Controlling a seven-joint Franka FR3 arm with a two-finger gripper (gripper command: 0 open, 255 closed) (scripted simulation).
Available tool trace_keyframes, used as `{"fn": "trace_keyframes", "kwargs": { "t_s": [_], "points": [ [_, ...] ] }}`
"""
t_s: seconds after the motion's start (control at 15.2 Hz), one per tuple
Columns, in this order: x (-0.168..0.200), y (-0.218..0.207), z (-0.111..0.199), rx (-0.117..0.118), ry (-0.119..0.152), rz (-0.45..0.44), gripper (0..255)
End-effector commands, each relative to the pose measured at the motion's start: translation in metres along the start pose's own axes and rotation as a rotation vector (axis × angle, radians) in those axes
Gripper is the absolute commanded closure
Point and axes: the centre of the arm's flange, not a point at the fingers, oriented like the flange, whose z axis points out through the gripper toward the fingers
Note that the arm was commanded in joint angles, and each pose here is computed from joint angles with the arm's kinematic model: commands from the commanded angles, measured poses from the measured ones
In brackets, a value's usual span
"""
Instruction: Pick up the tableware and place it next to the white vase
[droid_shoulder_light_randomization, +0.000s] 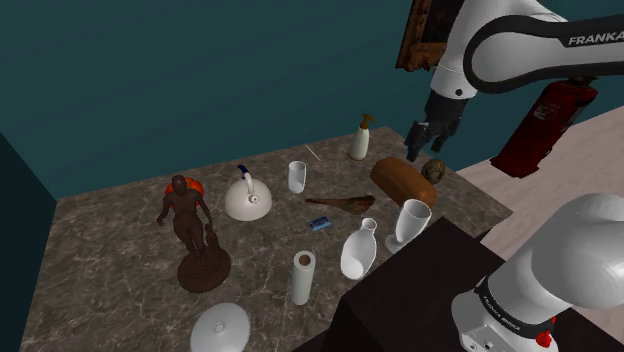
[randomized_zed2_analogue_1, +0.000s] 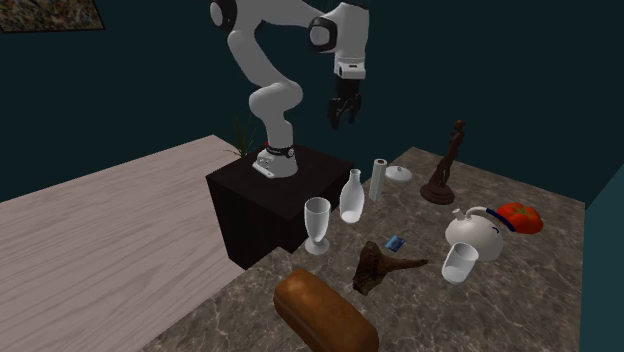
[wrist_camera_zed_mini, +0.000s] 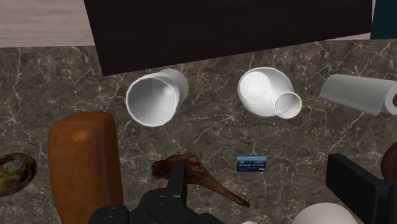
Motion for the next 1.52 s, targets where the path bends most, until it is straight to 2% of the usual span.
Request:
{"fn": "trace_keyframes", "kwargs": {
  "t_s": [0.0,1.19,1.45],
  "points": [
    [0.001,0.01,0.027,0.003,0.002,0.004,0],
    [0.007,0.082,0.254,0.03,0.008,0.038,0],
    [0.007,0.082,0.272,0.031,0.008,0.039,0]
  ]
}}
